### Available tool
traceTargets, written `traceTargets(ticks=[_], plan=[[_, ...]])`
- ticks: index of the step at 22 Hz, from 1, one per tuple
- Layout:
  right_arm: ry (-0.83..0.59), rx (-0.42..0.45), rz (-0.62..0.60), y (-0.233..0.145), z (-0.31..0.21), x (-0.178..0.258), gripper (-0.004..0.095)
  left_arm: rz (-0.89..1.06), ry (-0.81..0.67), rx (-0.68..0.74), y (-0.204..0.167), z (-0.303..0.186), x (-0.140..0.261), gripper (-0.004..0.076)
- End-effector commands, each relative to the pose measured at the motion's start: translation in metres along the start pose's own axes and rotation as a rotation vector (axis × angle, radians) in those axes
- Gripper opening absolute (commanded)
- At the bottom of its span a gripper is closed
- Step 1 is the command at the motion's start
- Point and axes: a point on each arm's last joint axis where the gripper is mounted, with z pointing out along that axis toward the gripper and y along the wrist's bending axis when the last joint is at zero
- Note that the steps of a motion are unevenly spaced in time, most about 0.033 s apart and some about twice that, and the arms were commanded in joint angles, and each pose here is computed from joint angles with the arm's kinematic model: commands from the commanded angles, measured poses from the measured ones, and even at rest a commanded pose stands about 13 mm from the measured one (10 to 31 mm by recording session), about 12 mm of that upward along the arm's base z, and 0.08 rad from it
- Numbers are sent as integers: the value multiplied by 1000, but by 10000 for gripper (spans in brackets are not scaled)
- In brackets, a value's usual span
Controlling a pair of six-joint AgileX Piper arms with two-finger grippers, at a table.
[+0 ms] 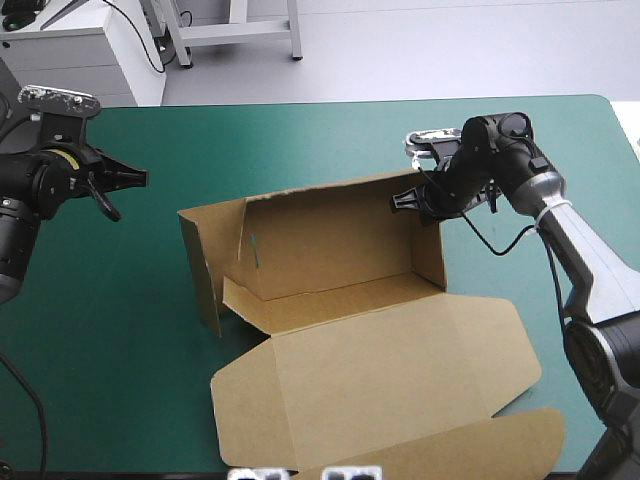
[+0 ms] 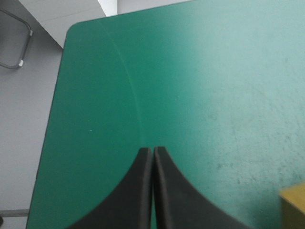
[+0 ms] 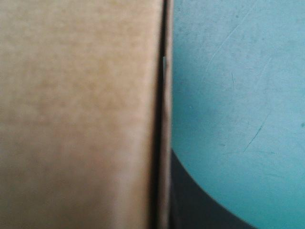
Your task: Fold the box
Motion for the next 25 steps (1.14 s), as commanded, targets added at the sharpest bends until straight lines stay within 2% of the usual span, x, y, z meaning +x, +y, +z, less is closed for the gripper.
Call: traceTargets(ticks=[1,6,8,10,11,13,16,18,19,22,25], plan=[[-128,3,-5,1,-6,-14,5,-14,-96,22,1,-16,-9,-8],[-169,-4,12,-1,19,-27,20,-20,-108,52,-2,-16,-10,-8],[-180,15,52,-4,27,-30,119,-12,-84,64,-3,-15,-8,-8],[-185,35,41,-6,28,-31,224,1,-56,74,-4,-14,-5,-8],[-184,51,31,-7,25,-32,327,2,-41,76,-4,-14,-4,-8],[-181,72,15,-7,10,-35,421,2,-37,76,-4,-13,-4,-8],[-178,112,-15,-5,-22,-39,423,2,-31,78,-4,-13,-3,-8],[-229,157,-39,-5,-51,-45,420,2,-29,79,-4,-13,-3,-8],[-298,156,-12,-2,-71,-48,417,2,-29,79,-4,-13,-3,-8],[-374,67,18,9,-106,-38,417,2,-25,79,-5,-13,-3,-8],[-361,15,17,14,-116,-19,417,2,-21,80,-5,-13,-2,-8]])
